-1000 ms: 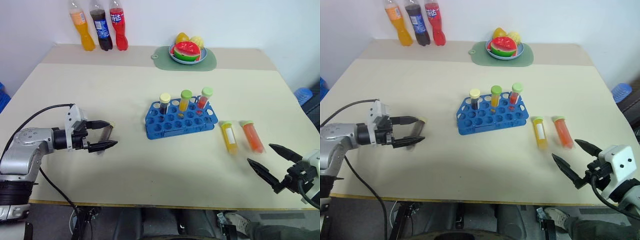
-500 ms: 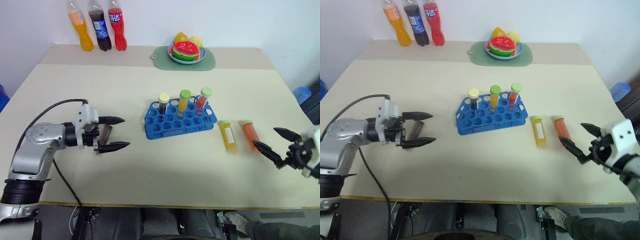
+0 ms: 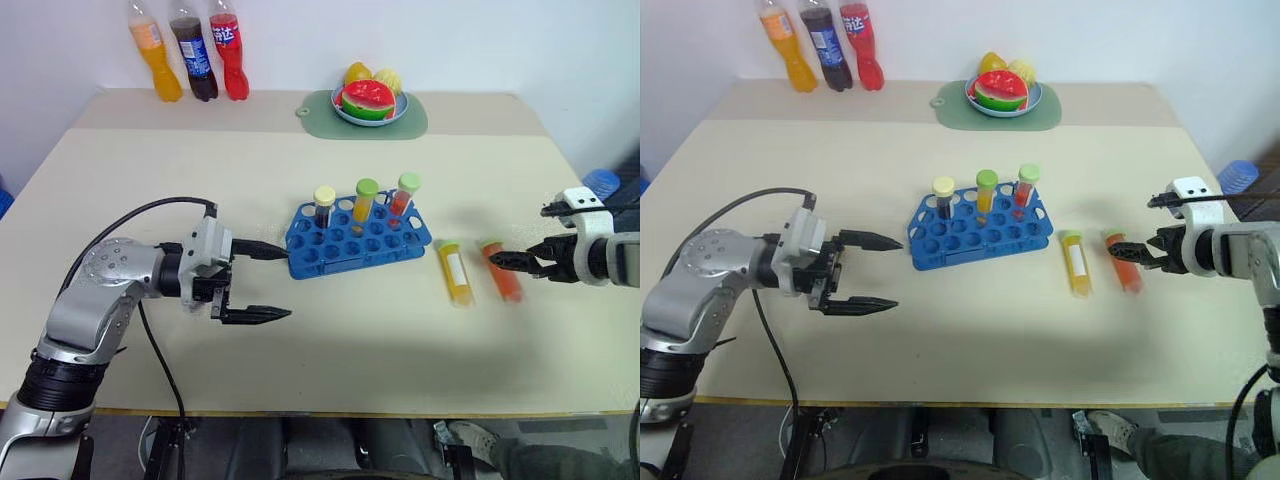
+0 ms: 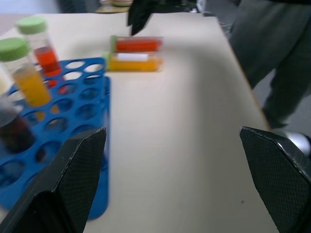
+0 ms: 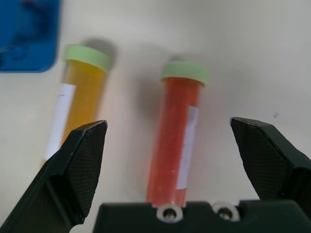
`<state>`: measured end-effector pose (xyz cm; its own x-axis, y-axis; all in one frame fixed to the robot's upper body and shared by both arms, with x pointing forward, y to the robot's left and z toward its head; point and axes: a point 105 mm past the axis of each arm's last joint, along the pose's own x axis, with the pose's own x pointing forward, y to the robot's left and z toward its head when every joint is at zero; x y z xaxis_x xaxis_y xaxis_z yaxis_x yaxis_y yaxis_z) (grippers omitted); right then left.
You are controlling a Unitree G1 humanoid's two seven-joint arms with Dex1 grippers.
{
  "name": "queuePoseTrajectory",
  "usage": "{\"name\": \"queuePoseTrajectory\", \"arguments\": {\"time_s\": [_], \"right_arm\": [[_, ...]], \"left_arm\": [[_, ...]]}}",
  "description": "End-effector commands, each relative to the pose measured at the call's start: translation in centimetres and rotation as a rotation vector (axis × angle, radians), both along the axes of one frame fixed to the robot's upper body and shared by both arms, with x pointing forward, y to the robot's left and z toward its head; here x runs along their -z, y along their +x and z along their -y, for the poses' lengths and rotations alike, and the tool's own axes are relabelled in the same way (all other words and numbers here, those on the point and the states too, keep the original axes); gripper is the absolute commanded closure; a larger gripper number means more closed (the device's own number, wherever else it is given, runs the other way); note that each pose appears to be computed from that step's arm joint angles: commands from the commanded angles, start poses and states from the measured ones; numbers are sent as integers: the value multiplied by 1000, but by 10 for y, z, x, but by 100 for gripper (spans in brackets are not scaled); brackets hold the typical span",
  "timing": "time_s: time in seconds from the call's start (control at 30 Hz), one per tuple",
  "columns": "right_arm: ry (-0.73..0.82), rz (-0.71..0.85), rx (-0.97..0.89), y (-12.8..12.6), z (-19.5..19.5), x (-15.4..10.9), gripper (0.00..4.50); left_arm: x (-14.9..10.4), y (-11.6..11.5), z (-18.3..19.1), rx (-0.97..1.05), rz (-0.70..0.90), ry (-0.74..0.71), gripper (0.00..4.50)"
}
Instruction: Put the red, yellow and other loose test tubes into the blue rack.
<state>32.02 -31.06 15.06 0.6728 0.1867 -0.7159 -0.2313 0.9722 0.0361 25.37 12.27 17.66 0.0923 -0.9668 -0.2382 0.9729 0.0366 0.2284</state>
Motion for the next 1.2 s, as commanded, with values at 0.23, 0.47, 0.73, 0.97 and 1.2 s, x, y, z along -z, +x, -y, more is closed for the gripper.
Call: {"name": "queuePoseTrajectory", "arguments": {"time_s": [0.23, 0.47, 0.73, 0.97, 1.2], "right_arm": [[-4, -100, -1, 23, 3, 21, 0], [-83, -156, -79, 32, 0, 28, 286], [-68, 150, -176, 38, -4, -8, 376], [-20, 752, -301, 9, -65, -52, 376], [80, 1018, -245, 5, -125, -48, 376]], "left_arm": [[-6, -11, 8, 13, 9, -11, 1], [-5, -15, 5, -3, -12, -7, 0], [-3, -13, 5, -33, -10, -17, 0], [3, -6, 6, -70, -23, -45, 0], [5, 4, 8, -53, -22, -50, 0]]}}
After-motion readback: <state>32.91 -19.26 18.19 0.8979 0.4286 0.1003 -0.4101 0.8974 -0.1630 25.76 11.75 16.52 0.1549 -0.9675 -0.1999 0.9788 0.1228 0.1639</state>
